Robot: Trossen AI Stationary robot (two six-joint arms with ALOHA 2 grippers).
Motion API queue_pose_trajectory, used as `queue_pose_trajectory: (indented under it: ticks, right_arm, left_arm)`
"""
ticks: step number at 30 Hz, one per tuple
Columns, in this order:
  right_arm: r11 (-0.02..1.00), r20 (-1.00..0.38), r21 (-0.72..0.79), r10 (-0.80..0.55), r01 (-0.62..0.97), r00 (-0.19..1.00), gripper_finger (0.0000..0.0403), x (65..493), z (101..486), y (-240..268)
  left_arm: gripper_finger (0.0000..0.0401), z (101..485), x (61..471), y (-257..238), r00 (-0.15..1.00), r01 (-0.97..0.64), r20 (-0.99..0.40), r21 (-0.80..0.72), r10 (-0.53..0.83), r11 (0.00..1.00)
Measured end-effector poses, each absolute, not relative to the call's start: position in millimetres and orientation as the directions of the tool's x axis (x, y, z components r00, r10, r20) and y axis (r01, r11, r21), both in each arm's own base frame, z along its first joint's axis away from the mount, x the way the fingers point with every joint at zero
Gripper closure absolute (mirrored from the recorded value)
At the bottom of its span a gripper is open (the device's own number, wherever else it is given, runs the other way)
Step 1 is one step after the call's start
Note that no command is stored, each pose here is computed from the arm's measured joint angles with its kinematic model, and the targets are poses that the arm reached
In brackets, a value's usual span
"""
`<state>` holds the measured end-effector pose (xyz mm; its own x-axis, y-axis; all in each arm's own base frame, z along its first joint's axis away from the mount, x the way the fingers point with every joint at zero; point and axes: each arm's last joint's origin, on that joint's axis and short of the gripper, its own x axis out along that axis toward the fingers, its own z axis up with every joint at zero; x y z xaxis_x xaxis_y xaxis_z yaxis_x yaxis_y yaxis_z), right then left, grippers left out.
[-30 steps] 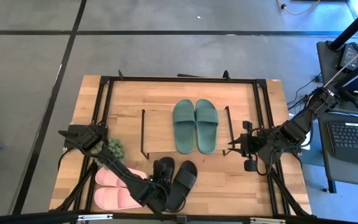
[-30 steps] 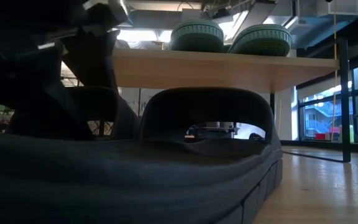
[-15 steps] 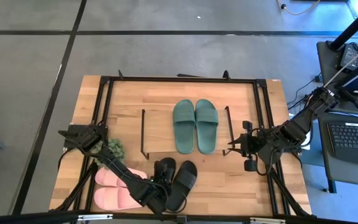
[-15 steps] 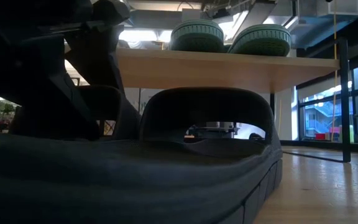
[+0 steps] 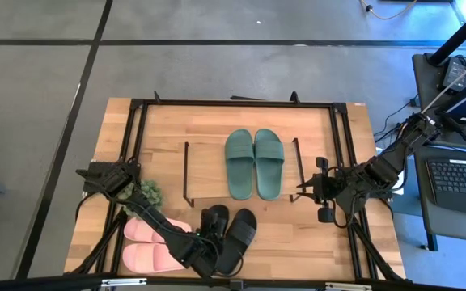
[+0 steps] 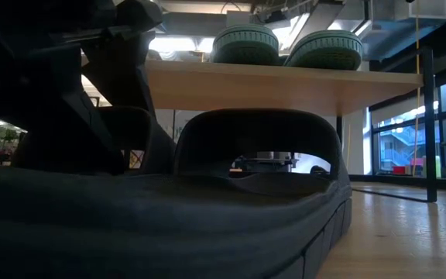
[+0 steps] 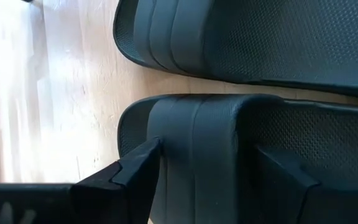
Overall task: Pick and place slides into the shelf
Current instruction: Put the left black slipper under the shelf
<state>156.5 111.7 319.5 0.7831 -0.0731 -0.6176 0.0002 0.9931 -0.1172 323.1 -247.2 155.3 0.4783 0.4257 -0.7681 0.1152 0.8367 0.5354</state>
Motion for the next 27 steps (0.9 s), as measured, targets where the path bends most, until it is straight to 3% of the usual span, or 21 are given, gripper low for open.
queue_pose_trajectory:
  ticks: [5,15,27]
  right_arm:
    - [0.993,-0.617,-0.115,-0.073,0.002,0.783,0.0314,156.5,319.5,111.7]
    - [0.993,-0.618,-0.115,-0.073,0.002,0.783,0.0314,156.6,319.5,111.7]
    - [0.993,-0.618,-0.116,-0.073,0.001,0.783,0.0314,156.5,319.5,111.6]
  left_arm:
    - [0.0235,155.5,323.4,-245.6,0.477,0.12,-0.763,0.548,0.436,0.828]
    - [0.0385,156.2,327.8,-239.0,0.469,0.101,-0.76,0.553,0.45,0.827]
    - [0.0394,157.3,331.3,-229.1,0.456,-0.065,-0.737,0.531,0.498,0.845]
